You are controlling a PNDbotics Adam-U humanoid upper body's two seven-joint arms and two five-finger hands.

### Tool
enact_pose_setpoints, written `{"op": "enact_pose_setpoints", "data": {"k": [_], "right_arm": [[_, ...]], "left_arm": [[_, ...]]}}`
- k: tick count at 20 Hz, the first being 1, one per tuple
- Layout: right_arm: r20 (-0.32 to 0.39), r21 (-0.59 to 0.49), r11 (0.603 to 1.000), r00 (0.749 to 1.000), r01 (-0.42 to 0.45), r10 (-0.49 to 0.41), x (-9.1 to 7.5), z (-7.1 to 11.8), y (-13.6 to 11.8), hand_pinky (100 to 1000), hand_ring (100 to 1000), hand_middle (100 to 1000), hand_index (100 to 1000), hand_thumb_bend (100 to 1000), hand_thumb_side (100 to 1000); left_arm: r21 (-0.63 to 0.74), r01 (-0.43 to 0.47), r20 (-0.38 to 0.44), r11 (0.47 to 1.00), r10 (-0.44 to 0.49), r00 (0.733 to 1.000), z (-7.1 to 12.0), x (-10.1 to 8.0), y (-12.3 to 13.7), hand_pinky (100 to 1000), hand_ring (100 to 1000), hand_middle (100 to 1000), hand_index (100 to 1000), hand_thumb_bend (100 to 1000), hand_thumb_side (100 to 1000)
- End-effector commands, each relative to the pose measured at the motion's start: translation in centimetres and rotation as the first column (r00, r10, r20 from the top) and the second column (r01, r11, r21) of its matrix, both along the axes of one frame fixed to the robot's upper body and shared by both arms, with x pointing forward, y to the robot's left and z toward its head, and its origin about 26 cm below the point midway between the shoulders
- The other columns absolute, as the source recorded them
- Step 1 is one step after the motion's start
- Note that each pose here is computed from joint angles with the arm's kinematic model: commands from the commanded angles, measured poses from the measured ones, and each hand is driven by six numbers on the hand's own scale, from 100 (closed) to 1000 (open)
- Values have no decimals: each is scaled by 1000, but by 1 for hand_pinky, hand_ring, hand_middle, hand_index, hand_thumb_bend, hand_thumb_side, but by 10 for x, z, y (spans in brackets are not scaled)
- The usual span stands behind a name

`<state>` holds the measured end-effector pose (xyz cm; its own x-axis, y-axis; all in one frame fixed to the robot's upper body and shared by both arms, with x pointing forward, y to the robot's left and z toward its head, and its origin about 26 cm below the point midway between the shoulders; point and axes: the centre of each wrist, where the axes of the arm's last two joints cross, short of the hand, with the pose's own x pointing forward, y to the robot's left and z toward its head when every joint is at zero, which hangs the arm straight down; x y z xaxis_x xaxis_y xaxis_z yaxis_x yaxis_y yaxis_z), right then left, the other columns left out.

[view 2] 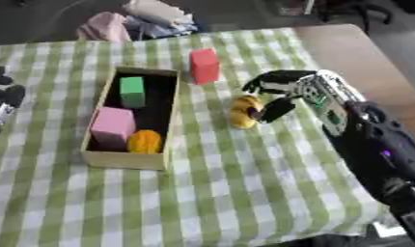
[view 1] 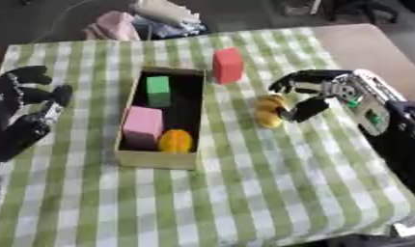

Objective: Pick up objects on the table and place them in the box.

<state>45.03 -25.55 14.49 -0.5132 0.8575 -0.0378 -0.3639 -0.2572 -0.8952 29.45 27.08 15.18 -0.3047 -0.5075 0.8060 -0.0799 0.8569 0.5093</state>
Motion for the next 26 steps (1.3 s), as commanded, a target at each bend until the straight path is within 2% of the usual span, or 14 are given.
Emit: {"op": "enact_pose_setpoints", "data": {"k": [1, 2, 5, 7, 10, 12, 17, 22, 23, 24, 26], "right_arm": [[63, -41, 999, 998, -8, 11, 4, 12, -3, 834, 790, 777, 876, 100, 399], [74, -44, 999, 997, -11, 14, 4, 11, -3, 830, 779, 763, 865, 100, 399], [118, -35, 999, 993, -19, 23, 4, 11, -3, 800, 702, 649, 775, 100, 387], [165, -12, 1000, 986, -24, 25, 4, 10, -2, 773, 639, 528, 661, 100, 365], [266, 47, 998, 964, -34, 20, 4, 13, -2, 741, 575, 409, 512, 100, 309], [328, 94, 995, 945, -39, 6, 4, 14, -4, 731, 563, 361, 464, 100, 282], [409, 177, 983, 912, -46, -31, 5, 22, -7, 714, 548, 322, 430, 100, 237], [450, 280, 954, 892, -104, -35, 8, 58, 6, 701, 540, 315, 430, 100, 212], [459, 292, 948, 888, -126, -23, 8, 66, 11, 701, 539, 316, 430, 100, 476], [467, 303, 941, 884, -152, -7, 8, 74, 19, 699, 538, 314, 432, 100, 208], [468, 313, 928, 883, -203, 35, 8, 83, 36, 702, 544, 323, 441, 100, 208]], "left_arm": [[13, -8, 12, 1000, 8, 1000, 4, -1, 1, 779, 660, 690, 822, 415, 572], [12, -9, 11, 1000, 9, 1000, 3, -1, 1, 779, 660, 690, 822, 408, 574], [9, -10, 10, 1000, 10, 1000, 3, -1, 0, 780, 659, 689, 823, 386, 581], [7, -10, 10, 1000, 10, 1000, 3, -1, 0, 779, 659, 689, 823, 377, 584], [4, -11, 9, 1000, 11, 1000, 2, -1, 0, 779, 658, 688, 823, 371, 586], [2, -13, 8, 1000, 13, 1000, 2, -1, 0, 779, 657, 687, 823, 367, 588], [-2, -21, 8, 1000, 21, 1000, 1, -1, 1, 779, 656, 685, 823, 360, 590], [-7, -33, 17, 999, 33, 999, 2, -2, 2, 779, 656, 685, 822, 354, 589], [-6, -36, 19, 999, 37, 999, 2, -2, 2, 779, 657, 685, 823, 354, 589], [-5, -40, 23, 999, 40, 999, 2, -2, 2, 780, 658, 685, 822, 351, 587], [-5, -48, 34, 999, 48, 998, 5, -3, 2, 786, 663, 686, 822, 352, 580]]}}
